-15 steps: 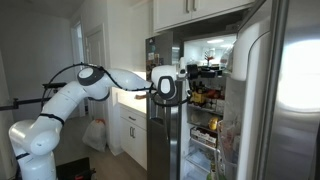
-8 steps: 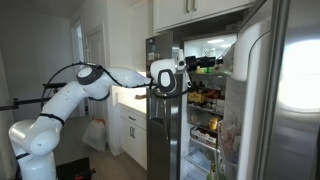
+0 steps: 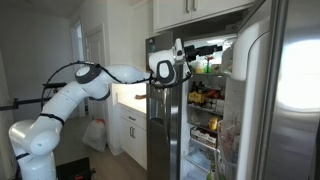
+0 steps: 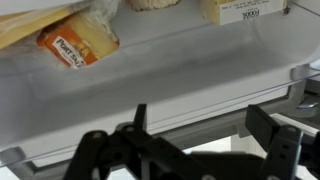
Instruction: Open the top compartment of the refrigerator door
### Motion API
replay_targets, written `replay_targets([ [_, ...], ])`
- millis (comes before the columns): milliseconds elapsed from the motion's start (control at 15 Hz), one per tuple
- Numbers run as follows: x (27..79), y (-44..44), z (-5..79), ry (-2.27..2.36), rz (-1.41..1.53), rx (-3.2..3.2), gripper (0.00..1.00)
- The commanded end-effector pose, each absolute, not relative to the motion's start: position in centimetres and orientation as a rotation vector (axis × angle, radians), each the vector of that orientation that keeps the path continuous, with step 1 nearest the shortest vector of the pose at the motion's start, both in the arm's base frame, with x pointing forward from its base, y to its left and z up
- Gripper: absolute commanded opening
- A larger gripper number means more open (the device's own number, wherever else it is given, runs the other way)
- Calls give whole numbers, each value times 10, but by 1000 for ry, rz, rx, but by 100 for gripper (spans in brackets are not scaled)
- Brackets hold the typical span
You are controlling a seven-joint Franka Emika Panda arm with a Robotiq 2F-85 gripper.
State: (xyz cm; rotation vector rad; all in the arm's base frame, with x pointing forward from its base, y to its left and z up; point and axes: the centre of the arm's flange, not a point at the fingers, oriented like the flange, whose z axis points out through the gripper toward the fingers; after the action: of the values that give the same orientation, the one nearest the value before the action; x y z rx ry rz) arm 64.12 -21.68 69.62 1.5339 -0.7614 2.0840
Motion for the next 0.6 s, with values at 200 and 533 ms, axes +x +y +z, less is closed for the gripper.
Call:
replay_targets([
  [200,683,-236,755,-835,2029,1532,100],
  [533,695,-237,789,-911,1928,1595,100],
])
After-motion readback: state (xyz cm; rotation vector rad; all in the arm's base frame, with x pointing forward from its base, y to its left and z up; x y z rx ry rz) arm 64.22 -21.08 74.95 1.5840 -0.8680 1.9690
